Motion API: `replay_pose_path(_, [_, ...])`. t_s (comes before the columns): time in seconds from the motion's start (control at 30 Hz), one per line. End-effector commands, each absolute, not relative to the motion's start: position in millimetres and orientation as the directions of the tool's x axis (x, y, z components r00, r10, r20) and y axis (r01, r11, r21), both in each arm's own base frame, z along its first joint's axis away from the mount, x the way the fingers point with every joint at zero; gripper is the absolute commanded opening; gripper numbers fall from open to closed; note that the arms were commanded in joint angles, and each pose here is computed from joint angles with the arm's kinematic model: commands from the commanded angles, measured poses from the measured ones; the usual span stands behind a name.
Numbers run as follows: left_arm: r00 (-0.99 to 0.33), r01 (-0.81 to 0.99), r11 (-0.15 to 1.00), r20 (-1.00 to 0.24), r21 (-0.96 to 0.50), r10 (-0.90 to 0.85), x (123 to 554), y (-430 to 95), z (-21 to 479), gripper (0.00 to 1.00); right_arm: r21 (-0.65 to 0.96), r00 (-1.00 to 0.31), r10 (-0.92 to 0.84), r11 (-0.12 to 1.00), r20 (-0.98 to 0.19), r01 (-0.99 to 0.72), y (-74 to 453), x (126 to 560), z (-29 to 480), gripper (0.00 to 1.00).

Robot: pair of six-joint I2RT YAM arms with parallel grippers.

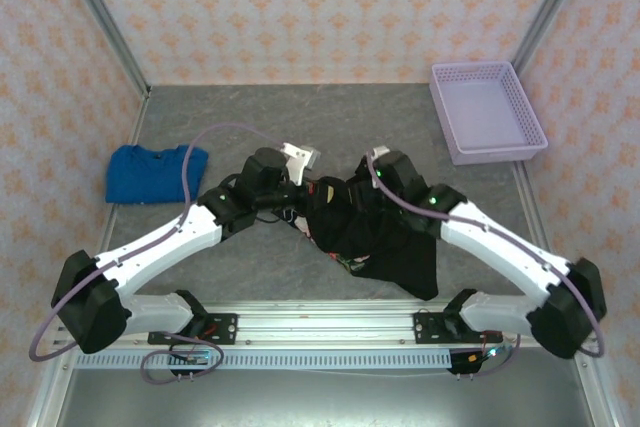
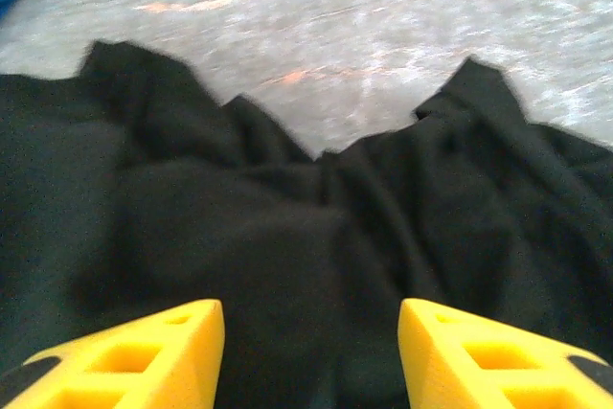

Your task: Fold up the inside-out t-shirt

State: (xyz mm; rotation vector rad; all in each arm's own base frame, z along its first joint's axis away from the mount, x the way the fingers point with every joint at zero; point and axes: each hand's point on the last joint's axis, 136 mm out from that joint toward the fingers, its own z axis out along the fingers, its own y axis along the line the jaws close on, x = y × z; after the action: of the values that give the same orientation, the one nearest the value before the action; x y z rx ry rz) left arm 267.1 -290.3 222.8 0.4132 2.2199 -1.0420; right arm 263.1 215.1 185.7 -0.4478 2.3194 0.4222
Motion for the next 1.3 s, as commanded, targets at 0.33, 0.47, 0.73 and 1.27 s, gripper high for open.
replay_pose_path(0.33, [-0.782, 0.501, 0.608, -0.623, -0.616, 0.013, 255, -285, 235, 0.0, 0.146, -0.603, -0.208, 0.862, -0.771, -0.485, 239, 266, 154, 0.68])
replay_pose_path(0.47, [-0.748, 0.411, 0.75, -0.662, -0.518, -0.047, 267, -248, 228, 0.0, 0.246, -0.668, -0.212, 0.816, -0.714, -0.522, 250, 266, 154, 0.09])
replay_pose_path(0.73, [-0.716, 0.176, 0.972, -0.698, -0.156, 0.018, 294, -174, 188, 0.0, 0.659, -0.766, -0.14, 0.427, -0.628, -0.619, 288, 210, 209, 0.0])
replay_pose_path(1.27, [-0.728, 0.411, 0.834, -0.683, -0.368, 0.057, 241, -226, 197, 0.51, 0.69, -0.785, -0.046, 0.446, -0.618, -0.57, 282, 237, 220, 0.0])
